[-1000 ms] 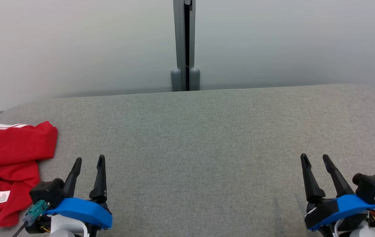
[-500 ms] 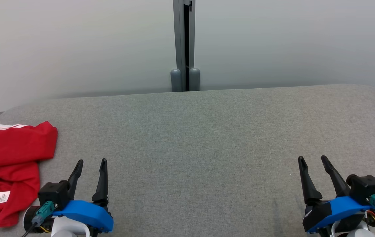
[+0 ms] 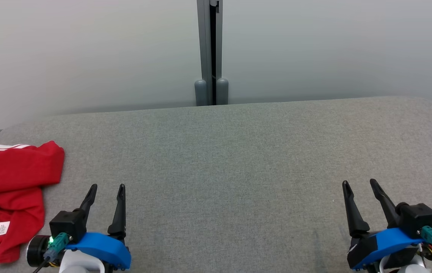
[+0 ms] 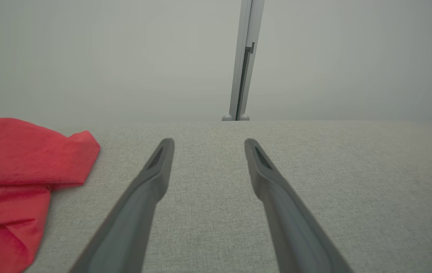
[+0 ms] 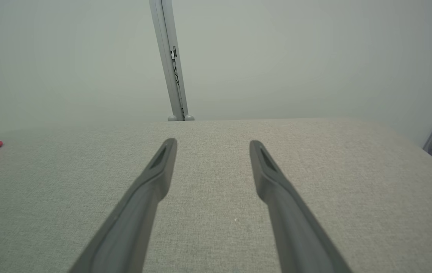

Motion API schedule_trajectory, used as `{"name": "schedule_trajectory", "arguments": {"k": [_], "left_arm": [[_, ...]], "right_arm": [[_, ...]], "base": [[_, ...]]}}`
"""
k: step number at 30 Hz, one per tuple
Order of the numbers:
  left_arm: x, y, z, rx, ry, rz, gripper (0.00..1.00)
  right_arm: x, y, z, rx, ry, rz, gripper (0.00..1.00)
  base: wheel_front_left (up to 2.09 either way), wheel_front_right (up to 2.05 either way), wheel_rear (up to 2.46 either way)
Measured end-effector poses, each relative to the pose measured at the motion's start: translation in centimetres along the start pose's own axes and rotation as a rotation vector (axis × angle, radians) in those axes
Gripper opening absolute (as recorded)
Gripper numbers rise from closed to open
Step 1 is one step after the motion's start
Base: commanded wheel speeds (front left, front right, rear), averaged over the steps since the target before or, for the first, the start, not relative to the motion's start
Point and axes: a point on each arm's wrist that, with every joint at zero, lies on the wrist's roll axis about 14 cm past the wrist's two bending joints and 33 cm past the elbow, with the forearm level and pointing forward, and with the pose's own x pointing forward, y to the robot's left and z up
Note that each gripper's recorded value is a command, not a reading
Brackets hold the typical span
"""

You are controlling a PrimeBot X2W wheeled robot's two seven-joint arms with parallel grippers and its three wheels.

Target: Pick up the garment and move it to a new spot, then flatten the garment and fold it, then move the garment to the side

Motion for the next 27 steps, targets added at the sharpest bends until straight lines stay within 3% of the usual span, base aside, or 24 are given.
{"name": "schedule_trajectory", "arguments": {"k": [27], "left_arm": [[-0.36,0.83,-0.27,0.013,0.004,0.031,1.0]], "right_arm": [[0.47,0.54,-0.15,-0.005,-0.001,0.01,1.0]], "base": [[0.0,0.0,0.0]]}}
